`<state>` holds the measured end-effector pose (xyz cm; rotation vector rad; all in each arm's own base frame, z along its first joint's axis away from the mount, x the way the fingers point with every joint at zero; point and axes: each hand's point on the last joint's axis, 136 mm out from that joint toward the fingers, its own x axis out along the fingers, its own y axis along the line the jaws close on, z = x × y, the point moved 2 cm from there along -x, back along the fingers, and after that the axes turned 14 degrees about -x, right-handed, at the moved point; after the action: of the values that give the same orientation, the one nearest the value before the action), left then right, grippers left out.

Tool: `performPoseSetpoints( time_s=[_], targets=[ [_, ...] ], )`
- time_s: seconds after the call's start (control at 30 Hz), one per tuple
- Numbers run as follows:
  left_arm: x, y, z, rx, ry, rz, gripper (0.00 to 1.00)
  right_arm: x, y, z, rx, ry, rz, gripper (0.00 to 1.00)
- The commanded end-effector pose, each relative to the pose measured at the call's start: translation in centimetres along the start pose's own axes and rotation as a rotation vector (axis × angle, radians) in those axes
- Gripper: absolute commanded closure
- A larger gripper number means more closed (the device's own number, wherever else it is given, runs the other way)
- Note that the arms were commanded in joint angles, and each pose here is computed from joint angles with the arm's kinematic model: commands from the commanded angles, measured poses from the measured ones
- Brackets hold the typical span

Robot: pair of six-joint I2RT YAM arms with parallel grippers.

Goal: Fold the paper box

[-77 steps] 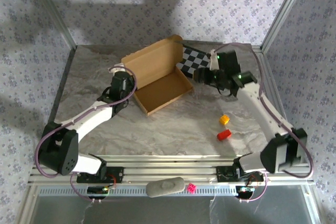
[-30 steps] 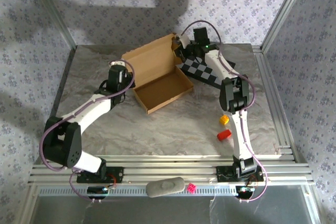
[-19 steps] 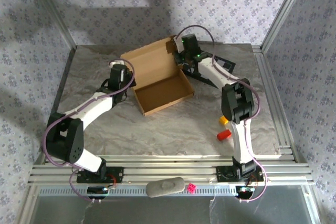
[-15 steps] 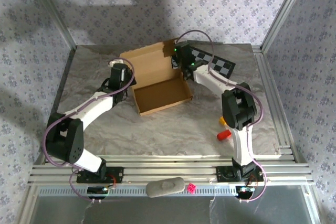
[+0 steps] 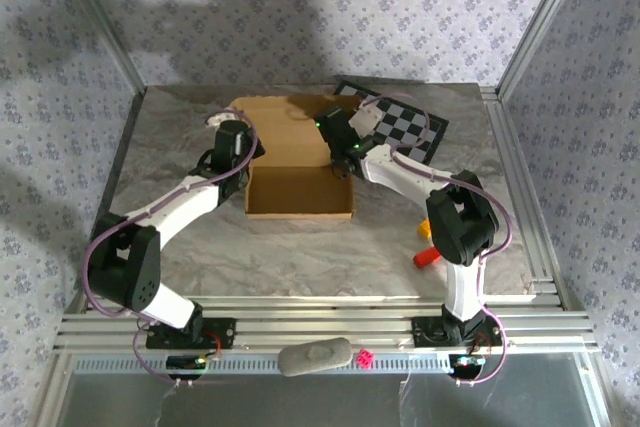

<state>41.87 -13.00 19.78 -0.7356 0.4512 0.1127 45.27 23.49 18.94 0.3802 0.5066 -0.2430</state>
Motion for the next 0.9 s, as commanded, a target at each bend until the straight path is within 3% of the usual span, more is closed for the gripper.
performPoseSetpoints(
  time_s=[0.0,0.23,0.37,0.4,0.47,0.6,0.73,0.87],
  targets=[
    [0.2,0.2,0.0,-0.075,-0.037,-0.009,1.00,-1.2,-1.2,1.1,0.238,-0.034,-0.037,1.00],
    [-0.7,0.7,-0.2,-0.076,-0.043,-0.009,1.00,-2.7,-1.1,0.9,0.203,-0.001,-0.044,0.99],
    [-1.3,0.7,-0.3,-0.003,-0.025,-0.003,1.00,-3.7,-1.2,1.1,0.099,0.028,-0.048,0.92],
    [-1.5,0.7,-0.4,0.027,-0.020,-0.001,1.00,-4.1,-1.2,1.2,0.067,0.030,-0.046,0.87],
    [-1.8,0.6,-0.5,0.098,-0.010,0.004,1.00,-5.1,-1.3,1.7,-0.010,0.041,-0.044,0.65],
    [-2.5,1.0,-0.7,0.220,-0.005,0.009,1.00,-7.6,-1.3,3.4,-0.180,0.065,0.017,0.34],
    [-2.8,1.5,-1.0,0.328,-0.015,-0.006,1.00,-11.0,-1.2,5.9,-0.253,0.135,0.238,0.28],
    [-3.1,1.2,-0.7,0.395,-0.039,-0.040,1.00,-12.5,-5.1,10.2,-0.141,0.156,0.324,0.23]
  ],
)
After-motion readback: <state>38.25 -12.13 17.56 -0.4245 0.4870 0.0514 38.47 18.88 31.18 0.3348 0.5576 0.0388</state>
